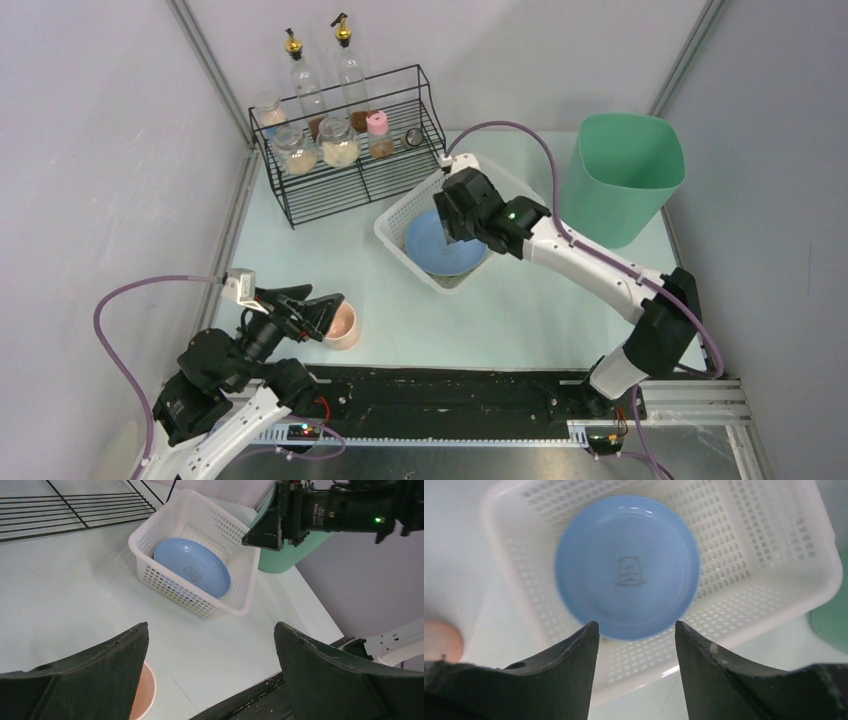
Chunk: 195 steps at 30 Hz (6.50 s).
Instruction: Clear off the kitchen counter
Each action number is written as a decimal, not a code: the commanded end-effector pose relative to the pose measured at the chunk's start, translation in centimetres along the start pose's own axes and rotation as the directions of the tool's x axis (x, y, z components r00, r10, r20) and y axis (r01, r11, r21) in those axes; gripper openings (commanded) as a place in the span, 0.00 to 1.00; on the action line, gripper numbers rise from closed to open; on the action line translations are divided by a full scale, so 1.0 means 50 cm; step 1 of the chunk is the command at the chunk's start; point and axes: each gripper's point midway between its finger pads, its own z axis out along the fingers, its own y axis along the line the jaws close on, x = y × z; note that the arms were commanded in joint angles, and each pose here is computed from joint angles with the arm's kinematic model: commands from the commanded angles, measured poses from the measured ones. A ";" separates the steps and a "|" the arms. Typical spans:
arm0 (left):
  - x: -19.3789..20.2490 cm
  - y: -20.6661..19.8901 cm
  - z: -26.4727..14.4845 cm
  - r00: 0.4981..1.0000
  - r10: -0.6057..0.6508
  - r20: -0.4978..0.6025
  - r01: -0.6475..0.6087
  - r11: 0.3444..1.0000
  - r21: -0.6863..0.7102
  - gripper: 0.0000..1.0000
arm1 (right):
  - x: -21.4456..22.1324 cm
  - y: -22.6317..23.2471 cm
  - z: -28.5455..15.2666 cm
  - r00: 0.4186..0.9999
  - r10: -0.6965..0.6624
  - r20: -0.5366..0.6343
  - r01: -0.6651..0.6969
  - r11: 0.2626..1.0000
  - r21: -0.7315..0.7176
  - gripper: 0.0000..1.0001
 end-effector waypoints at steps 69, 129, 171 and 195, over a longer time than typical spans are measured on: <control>-0.055 -0.002 -0.055 0.982 -0.073 0.172 0.062 0.996 0.071 0.98 | 0.241 0.602 0.052 0.958 -0.266 -0.111 0.186 0.865 -0.466 0.02; -0.056 -0.003 -0.057 0.982 -0.074 0.173 0.062 0.995 0.075 0.98 | -0.141 -0.211 0.092 0.841 0.493 0.222 -0.521 0.849 0.088 0.00; -0.056 -0.004 -0.057 0.982 -0.072 0.174 0.059 0.995 0.076 0.98 | 0.033 -0.354 0.262 0.898 0.439 -0.024 -0.384 0.810 0.442 0.00; -0.056 -0.002 -0.056 0.982 -0.070 0.175 0.059 0.996 0.068 0.98 | -0.059 -0.314 0.169 0.909 0.415 0.040 -0.404 0.853 0.330 0.45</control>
